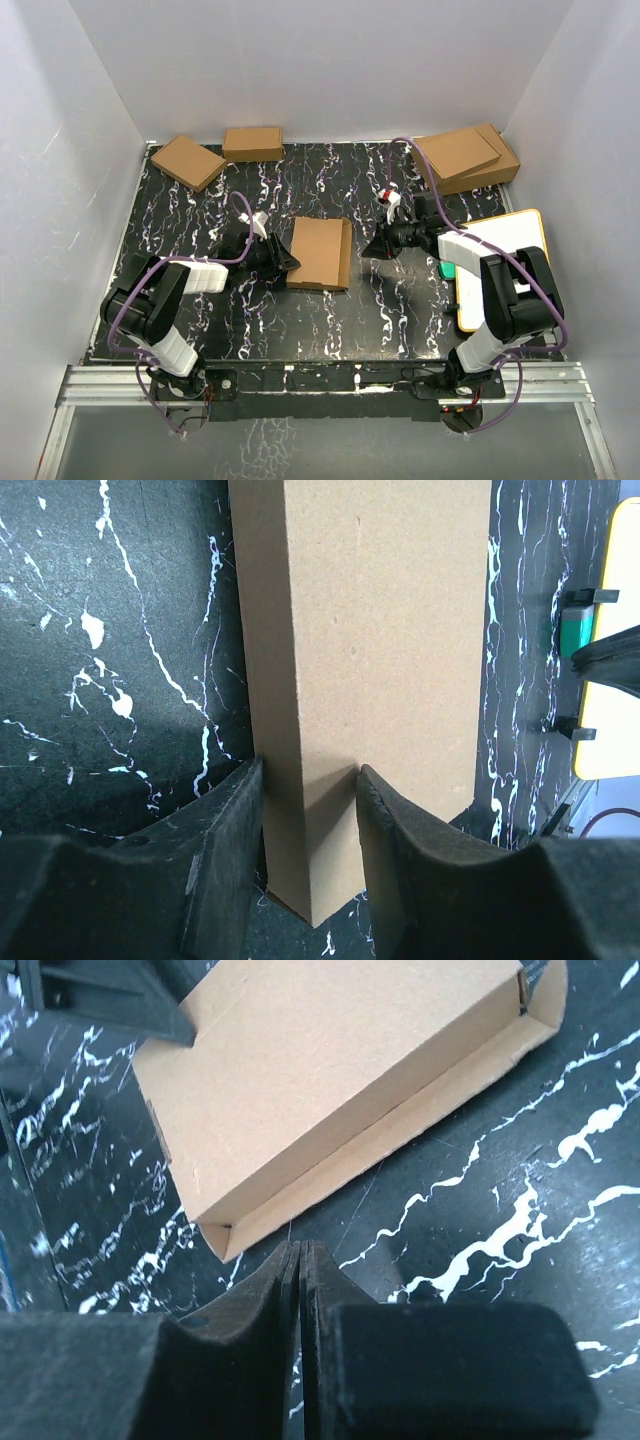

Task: Fold the paper box

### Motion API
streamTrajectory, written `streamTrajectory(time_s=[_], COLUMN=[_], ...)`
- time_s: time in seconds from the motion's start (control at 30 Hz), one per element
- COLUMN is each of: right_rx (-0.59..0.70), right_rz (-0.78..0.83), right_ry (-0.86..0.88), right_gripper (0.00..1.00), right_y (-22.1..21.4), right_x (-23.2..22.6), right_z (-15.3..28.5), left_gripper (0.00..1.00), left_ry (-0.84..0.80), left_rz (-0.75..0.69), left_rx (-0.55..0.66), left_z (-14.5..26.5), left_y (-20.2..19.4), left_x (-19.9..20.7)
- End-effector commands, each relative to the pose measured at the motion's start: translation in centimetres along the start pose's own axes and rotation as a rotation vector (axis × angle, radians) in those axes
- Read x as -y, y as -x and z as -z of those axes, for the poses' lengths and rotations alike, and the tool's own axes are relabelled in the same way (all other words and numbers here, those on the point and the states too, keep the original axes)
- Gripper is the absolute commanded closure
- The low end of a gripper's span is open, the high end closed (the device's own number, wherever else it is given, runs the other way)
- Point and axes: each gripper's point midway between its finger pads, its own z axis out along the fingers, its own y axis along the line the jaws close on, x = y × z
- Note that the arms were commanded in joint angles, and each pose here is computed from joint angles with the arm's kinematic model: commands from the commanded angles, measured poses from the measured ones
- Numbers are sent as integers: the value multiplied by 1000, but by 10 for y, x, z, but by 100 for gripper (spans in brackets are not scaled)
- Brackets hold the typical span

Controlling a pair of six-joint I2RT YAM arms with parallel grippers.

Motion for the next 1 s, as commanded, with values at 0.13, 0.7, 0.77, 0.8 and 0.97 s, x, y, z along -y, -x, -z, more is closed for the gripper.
streamTrajectory(time_s=[0.13, 0.7, 0.77, 0.8, 0.97], right_rx=[52, -11, -27, -32, -37], right_rz=[-254, -314, -303, -282, -70], right_ry=[-137, -181, -181, -152, -5], right_gripper=[89, 91, 92, 92, 92], right_y=[9, -4, -6, -5, -5], right_x=[30, 46, 45, 39, 4], right_z=[-21, -44, -41, -39, -22], left_gripper=[62, 62, 62, 62, 62], left_ry=[100, 88, 87, 86, 86], left_rz=[54, 37, 32, 28, 14], left_rx=[-128, -144, -145, -147, -146], left_z=[7, 2, 2, 2, 3], left_y=[-40, -37, -36, -36, -34], left_x=[-26, -24, -23, -23, -22])
